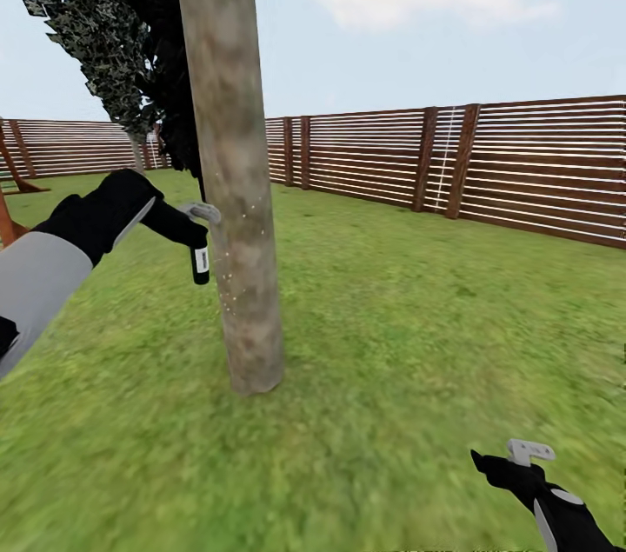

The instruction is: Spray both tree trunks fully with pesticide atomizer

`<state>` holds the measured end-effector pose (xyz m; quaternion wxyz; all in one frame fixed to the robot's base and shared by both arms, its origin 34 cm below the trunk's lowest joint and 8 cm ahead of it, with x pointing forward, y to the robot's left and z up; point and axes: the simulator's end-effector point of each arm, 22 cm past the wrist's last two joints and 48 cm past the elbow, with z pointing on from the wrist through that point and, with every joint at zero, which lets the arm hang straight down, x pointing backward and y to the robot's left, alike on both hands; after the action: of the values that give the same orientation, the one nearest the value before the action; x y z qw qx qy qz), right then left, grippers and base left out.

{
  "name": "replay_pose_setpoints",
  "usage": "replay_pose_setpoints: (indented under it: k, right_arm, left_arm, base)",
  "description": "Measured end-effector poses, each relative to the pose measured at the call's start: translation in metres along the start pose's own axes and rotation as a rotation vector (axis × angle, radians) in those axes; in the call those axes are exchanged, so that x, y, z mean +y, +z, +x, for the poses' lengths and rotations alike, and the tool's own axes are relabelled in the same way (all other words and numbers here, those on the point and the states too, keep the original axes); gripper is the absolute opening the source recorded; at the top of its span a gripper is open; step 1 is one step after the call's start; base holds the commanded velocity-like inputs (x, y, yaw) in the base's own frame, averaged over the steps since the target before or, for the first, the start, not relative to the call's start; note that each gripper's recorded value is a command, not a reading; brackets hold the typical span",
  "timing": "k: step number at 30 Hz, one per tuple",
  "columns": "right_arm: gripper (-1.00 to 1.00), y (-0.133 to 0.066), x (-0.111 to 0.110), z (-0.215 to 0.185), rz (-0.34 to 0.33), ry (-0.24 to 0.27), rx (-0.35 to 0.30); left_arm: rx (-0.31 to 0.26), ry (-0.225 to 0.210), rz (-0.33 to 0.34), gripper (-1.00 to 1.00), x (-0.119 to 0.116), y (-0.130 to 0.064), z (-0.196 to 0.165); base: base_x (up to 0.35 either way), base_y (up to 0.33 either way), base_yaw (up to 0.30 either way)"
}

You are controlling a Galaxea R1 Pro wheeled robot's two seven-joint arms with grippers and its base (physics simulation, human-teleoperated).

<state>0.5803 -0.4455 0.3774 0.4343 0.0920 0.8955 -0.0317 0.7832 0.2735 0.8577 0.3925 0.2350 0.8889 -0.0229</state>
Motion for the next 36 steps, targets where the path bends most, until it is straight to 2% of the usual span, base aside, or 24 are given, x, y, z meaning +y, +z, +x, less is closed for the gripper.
replay_pose_setpoints:
  k: [4, 11, 13, 15, 16, 22, 31, 34, 35, 36]
  right_arm:
    - [1.00, 0.000, 0.000, 0.000, 0.000, 0.000, 0.000]
    - [1.00, 0.000, 0.000, 0.000, 0.000, 0.000, 0.000]
    - [1.00, 0.000, 0.000, 0.000, 0.000, 0.000, 0.000]
    - [1.00, 0.000, 0.000, 0.000, 0.000, 0.000, -0.001]
    - [1.00, 0.000, 0.000, 0.000, 0.000, 0.000, 0.000]
    - [1.00, 0.000, 0.000, -0.001, 0.001, 0.000, -0.001]
    - [1.00, 0.000, -0.001, 0.000, 0.002, -0.001, 0.000]
    - [1.00, 0.000, -0.001, 0.000, 0.003, -0.001, 0.000]
    - [1.00, 0.000, -0.001, -0.001, 0.002, -0.001, -0.001]
    - [1.00, 0.000, -0.001, 0.000, 0.003, -0.001, -0.001]
  left_arm:
    - [0.001, -0.002, -0.002, -1.00, 0.001, 0.000, 0.001]
    - [0.003, -0.005, -0.014, -1.00, 0.006, 0.002, 0.003]
    - [0.015, -0.013, -0.062, -1.00, 0.019, 0.004, 0.008]
    - [0.026, -0.024, -0.177, -1.00, 0.047, 0.003, 0.013]
    - [0.030, -0.034, -0.194, -1.00, 0.051, 0.003, 0.015]
    - [0.000, -0.077, -0.183, -1.00, 0.054, 0.000, 0.010]
    - [-0.015, -0.098, -0.178, -1.00, 0.056, -0.003, 0.008]
    - [-0.048, -0.137, -0.156, -1.00, 0.056, -0.007, 0.001]
    - [-0.059, -0.159, -0.145, -1.00, 0.058, -0.008, 0.000]
    - [-0.046, -0.189, -0.137, -1.00, 0.060, -0.004, 0.007]
  base:
    - [0.000, 0.000, -0.214]
    - [0.000, 0.000, -0.021]
    - [0.000, 0.000, -0.001]
    - [0.000, 0.000, 0.000]
    - [0.000, 0.000, 0.000]
    - [0.000, 0.000, 0.000]
    - [0.000, 0.000, 0.000]
    - [0.000, 0.000, 0.000]
    - [0.000, 0.000, 0.000]
    - [0.000, 0.000, 0.000]
